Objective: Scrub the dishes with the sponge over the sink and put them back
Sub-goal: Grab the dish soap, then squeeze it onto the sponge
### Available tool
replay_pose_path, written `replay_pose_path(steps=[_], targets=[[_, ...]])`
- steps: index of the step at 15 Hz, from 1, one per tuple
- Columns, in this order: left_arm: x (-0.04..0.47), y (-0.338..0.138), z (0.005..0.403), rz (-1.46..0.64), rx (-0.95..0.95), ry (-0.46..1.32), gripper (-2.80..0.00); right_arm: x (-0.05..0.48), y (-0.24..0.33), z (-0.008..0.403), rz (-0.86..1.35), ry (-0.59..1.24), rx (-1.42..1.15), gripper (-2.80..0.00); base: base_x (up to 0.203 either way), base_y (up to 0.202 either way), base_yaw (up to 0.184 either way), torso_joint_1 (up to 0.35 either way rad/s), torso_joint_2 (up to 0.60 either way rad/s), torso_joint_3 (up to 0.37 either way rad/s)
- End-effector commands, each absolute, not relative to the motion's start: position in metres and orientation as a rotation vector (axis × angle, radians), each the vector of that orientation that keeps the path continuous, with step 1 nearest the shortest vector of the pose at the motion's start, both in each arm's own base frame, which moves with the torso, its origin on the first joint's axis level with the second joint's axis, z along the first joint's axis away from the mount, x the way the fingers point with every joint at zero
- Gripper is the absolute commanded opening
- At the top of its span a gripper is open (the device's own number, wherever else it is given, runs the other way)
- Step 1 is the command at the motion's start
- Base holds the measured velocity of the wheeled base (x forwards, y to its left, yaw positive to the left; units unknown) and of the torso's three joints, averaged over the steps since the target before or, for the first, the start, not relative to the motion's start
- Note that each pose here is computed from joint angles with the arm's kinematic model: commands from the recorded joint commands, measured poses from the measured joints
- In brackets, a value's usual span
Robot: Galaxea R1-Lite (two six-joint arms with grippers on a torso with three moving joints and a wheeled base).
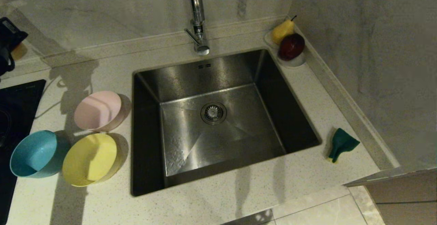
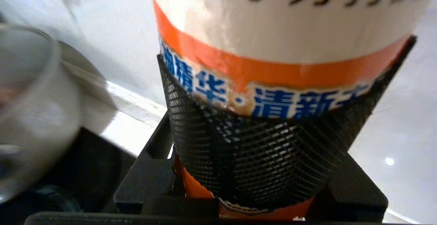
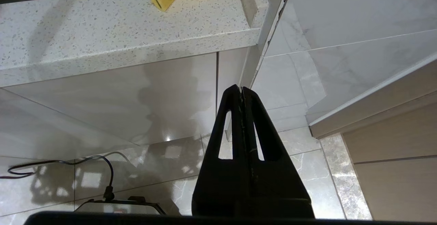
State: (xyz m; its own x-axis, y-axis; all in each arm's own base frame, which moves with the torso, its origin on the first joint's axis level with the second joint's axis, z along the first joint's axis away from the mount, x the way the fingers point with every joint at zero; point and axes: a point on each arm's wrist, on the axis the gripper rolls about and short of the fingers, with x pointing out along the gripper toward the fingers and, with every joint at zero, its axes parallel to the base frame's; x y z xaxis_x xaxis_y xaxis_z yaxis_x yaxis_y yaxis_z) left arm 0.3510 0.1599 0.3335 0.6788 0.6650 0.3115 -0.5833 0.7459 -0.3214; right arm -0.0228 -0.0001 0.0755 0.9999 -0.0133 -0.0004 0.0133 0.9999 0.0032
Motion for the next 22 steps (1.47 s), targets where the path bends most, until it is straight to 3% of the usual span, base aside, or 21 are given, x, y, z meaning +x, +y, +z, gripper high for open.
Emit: replay_pose_path(steps=[1, 7, 13, 22], targets=[[0.292, 0.133, 0.38, 0.674, -0.207, -0.475, -2.8, -0.023, 0.0, 0.076, -0.014, 0.002, 0.003, -2.8, 0.0, 0.0, 0.0, 0.0, 0.0, 0.0], [0.192, 0.078, 0.4, 0.503, -0.202, -0.367, -2.8, -0.023, 0.0, 0.076, -0.014, 0.002, 0.003, -2.8, 0.0, 0.0, 0.0, 0.0, 0.0, 0.0], [0.1, 0.014, 0.403, 0.154, -0.128, -0.195, -2.8, -0.023, 0.0, 0.076, -0.013, 0.001, 0.003, -2.8, 0.0, 0.0, 0.0, 0.0, 0.0, 0.0], [0.063, -0.011, 0.404, -0.096, 0.271, -0.225, -2.8, -0.023, 0.0, 0.076, -0.014, 0.002, 0.003, -2.8, 0.0, 0.0, 0.0, 0.0, 0.0, 0.0]])
